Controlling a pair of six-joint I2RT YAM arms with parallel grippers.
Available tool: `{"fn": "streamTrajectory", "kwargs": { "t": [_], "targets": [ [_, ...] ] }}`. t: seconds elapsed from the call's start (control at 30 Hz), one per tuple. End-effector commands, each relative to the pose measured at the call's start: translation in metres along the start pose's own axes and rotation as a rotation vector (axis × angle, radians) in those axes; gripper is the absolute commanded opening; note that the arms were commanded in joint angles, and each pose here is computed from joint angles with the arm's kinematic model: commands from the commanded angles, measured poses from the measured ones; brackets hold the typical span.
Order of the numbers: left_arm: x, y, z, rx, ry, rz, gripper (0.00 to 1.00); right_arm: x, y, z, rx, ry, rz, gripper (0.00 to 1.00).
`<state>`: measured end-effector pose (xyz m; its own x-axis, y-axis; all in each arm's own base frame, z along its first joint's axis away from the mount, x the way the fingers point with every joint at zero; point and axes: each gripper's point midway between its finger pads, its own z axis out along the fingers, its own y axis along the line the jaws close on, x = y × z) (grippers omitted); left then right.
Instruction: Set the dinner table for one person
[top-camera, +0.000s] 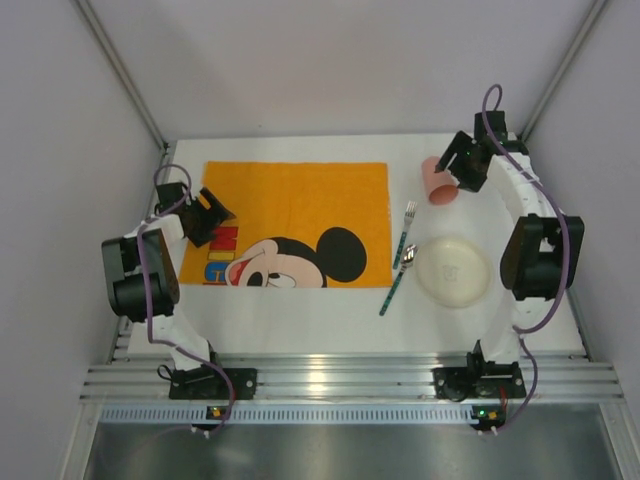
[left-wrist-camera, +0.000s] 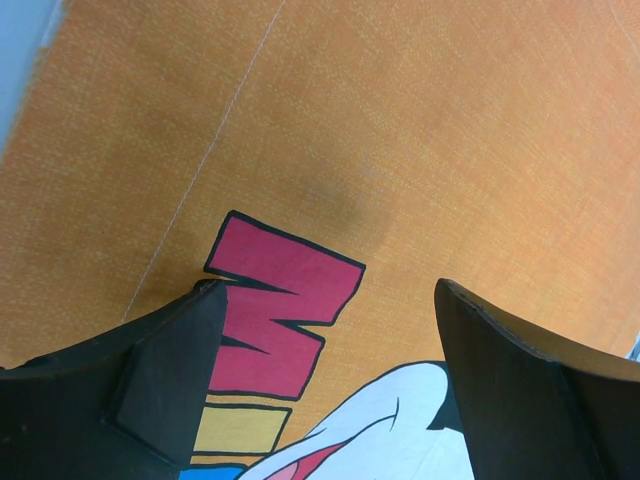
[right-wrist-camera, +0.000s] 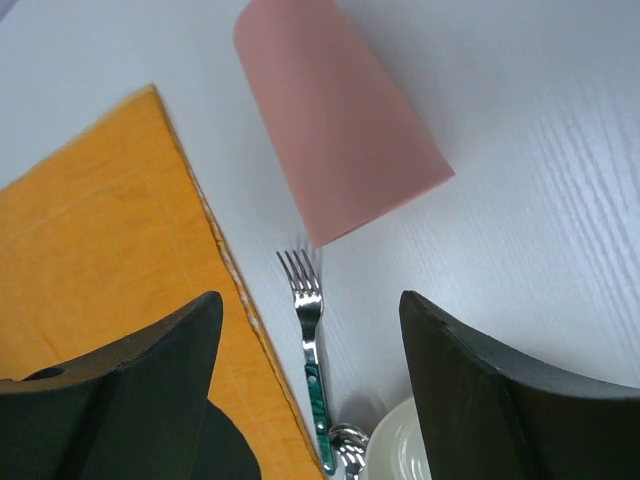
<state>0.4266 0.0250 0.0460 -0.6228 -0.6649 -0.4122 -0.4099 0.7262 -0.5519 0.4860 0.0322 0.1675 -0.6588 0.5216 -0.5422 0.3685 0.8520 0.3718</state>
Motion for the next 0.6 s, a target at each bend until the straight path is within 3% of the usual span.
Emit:
{"fn": "streamTrajectory", "kwargs": {
  "t": [0.0, 0.3, 0.57],
  "targets": [
    [0.041, 0.046, -0.01, -0.179, 0.099, -0.044, 0.91, -0.002, 0.01, 0.004, -0.035, -0.007, 0.073, 0.72],
    [0.044, 0.068, -0.04, -0.338, 0.082, -0.021, 0.92, -0.008, -0.005, 0.066, -0.088, 0.049, 0.144, 0.72],
    [0.028, 0.051, -0.047, -0.323, 0.058, -0.039, 0.91, 0.0, 0.001, 0.098, -0.155, 0.09, 0.22, 0.7]
  ]
}}
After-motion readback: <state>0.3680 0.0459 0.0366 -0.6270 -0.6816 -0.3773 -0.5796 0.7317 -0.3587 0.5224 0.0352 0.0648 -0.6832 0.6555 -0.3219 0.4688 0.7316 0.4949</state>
